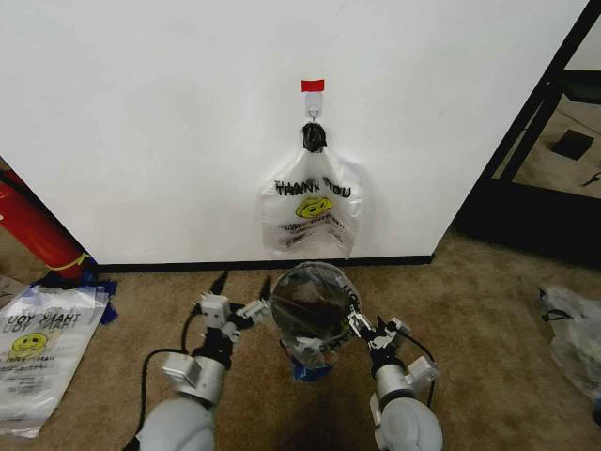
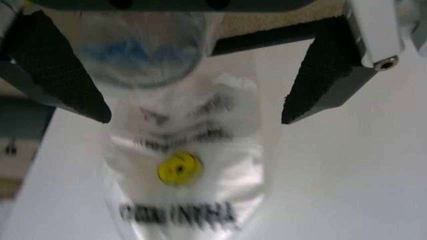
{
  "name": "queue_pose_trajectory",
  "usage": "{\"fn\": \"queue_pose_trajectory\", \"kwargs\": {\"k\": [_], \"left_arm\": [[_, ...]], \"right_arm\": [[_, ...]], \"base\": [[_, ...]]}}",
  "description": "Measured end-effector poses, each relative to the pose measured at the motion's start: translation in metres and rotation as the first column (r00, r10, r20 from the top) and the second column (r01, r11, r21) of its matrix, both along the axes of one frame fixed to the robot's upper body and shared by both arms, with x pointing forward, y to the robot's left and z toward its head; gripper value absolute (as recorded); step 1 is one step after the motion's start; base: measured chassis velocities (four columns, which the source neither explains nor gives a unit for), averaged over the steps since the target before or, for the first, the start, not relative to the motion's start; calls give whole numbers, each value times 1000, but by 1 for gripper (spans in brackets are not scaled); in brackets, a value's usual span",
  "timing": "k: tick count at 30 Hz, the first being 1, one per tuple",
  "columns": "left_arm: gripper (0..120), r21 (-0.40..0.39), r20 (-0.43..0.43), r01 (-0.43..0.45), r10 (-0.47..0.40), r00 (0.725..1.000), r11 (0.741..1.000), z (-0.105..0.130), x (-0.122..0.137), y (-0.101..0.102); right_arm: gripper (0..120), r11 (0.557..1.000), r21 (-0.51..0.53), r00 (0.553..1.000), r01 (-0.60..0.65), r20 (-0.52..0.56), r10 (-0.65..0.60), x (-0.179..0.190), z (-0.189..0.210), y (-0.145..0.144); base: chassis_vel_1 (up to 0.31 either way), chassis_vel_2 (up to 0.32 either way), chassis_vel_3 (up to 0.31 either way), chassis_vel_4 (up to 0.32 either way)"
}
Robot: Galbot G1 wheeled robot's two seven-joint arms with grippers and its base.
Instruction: Pick up the garbage bag from the wall and place it over the trash bin.
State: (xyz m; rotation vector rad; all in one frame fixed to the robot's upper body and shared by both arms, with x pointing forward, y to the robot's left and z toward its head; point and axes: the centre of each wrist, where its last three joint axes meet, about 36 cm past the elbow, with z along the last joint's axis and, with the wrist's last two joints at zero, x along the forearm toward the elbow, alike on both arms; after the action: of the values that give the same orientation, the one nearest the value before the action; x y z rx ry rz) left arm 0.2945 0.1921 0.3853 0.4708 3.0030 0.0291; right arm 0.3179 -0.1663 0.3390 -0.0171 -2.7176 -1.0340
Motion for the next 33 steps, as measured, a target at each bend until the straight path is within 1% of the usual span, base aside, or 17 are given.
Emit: {"fn": "queue_pose_trajectory", "kwargs": {"k": [2,3,4,5,6,7,8,11,14,15,19,24,28,33], "left_arm": [[100,66,17,24,-25,1000,998,-14,3,-3],[100,85,22,32,-34,999,996,-17,4,-3],[100,85,22,32,-34,999,996,-17,4,-3],[100,123,34,47,-52,998,991,-24,7,-5],[100,140,39,53,-59,998,989,-27,9,-6],[100,176,37,63,-71,997,982,-36,14,-5],[100,176,37,63,-71,997,982,-36,14,-5],[100,212,26,64,-71,997,975,-49,21,-1],[100,241,2,68,-71,997,968,-64,22,4],[100,241,2,68,-71,997,968,-64,22,4],[100,260,-18,69,-66,998,963,-79,22,7],[100,248,-31,55,-49,998,967,-87,25,8],[100,237,-34,48,-41,999,970,-85,25,8],[100,209,-36,51,-45,998,977,-75,21,3]], "right_arm": [[100,1000,2,1000,0,6,0,-1,3,-1],[100,1000,2,1000,0,7,0,-1,3,-1],[100,1000,2,1000,0,7,0,-1,3,-1],[100,1000,1,1000,0,9,0,-2,4,-2],[100,1000,0,1000,1,9,-1,-2,5,-2],[100,1000,0,1000,3,9,-3,-3,5,-4],[100,1000,0,1000,3,9,-3,-3,5,-4],[100,1000,7,1000,7,11,-7,-3,6,-6],[100,1000,13,1000,8,14,-8,-3,8,-8],[100,1000,13,1000,8,14,-8,-3,8,-8],[100,1000,23,1000,12,14,-12,-3,10,-12],[100,999,40,1000,10,15,-11,-3,14,-15],[100,998,61,1000,-2,15,1,-6,19,-17],[100,995,80,997,-61,61,57,-16,29,-15]], "base": [[0,0,0,0],[0,0,0,0],[0,0,0,0],[0,0,0,0],[0,0,0,0],[0,0,0,0],[0,0,0,0],[0,0,0,0],[0,0,0,0],[0,0,0,0],[0,0,0,0],[0,0,0,0],[0,0,0,0],[0,0,0,0]]}}
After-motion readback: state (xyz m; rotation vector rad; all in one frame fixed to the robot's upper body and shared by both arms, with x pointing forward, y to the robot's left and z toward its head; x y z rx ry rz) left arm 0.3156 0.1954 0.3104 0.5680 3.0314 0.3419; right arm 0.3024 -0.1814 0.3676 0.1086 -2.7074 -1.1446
